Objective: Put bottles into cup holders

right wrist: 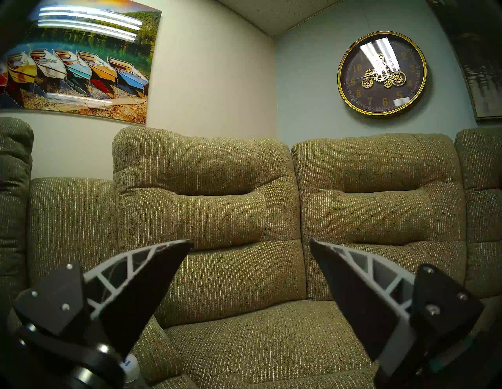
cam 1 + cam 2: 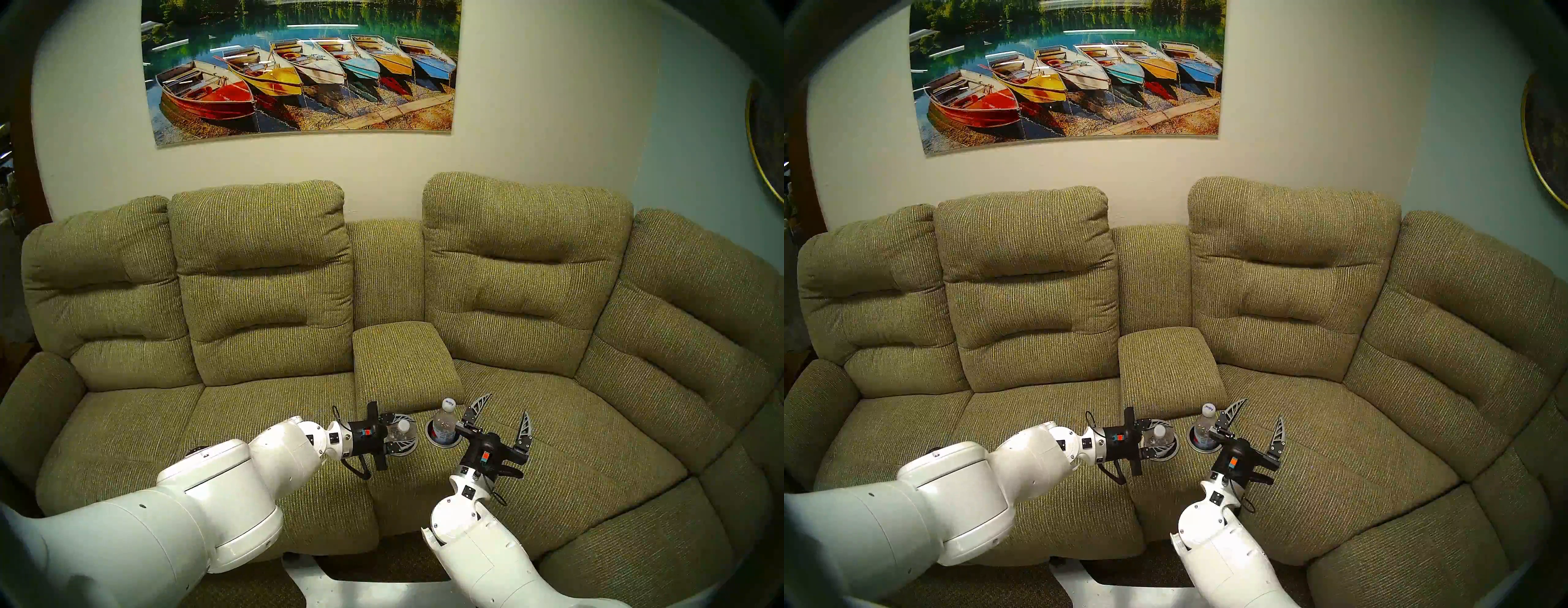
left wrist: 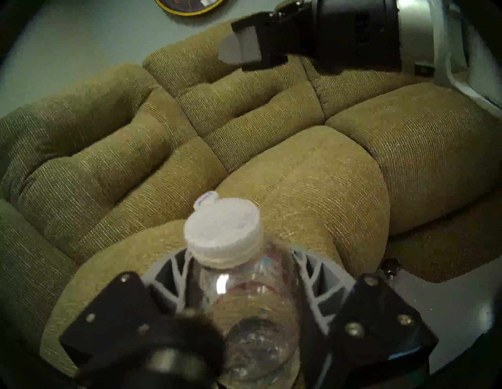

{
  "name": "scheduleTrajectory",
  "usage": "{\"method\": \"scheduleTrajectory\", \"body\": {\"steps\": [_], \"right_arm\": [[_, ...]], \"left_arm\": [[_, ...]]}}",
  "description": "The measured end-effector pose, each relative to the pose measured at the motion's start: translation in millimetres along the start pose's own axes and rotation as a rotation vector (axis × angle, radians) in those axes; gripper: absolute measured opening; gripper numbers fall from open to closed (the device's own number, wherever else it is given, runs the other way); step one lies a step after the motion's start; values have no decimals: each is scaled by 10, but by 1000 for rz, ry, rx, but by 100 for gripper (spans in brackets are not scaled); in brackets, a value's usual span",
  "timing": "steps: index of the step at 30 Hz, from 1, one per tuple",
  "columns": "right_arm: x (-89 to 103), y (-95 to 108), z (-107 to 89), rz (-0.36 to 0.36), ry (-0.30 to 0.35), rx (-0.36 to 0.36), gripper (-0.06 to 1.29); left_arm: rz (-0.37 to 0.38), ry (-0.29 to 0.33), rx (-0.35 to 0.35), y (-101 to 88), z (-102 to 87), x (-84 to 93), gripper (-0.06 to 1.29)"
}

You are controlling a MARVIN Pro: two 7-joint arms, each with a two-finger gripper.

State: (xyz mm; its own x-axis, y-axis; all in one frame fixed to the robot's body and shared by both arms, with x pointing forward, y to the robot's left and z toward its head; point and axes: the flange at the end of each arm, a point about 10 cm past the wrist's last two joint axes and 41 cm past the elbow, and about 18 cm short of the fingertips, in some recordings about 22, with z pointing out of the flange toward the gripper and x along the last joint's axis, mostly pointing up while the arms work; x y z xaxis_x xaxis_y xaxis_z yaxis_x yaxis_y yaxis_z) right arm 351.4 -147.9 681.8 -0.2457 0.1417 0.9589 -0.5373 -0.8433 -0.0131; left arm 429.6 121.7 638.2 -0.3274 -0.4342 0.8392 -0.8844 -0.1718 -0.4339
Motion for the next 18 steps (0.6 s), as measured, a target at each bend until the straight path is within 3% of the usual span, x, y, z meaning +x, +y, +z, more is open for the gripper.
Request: {"method": "scheduleTrajectory", "body": {"steps": [8, 18], "right_arm": [[0, 0, 0, 0, 0, 0, 121], [0, -1, 0, 1, 0, 1, 121]], "left_arm": [[29, -39, -52, 105, -58, -84, 53], [81, -76, -92, 49, -68, -97, 50]]}}
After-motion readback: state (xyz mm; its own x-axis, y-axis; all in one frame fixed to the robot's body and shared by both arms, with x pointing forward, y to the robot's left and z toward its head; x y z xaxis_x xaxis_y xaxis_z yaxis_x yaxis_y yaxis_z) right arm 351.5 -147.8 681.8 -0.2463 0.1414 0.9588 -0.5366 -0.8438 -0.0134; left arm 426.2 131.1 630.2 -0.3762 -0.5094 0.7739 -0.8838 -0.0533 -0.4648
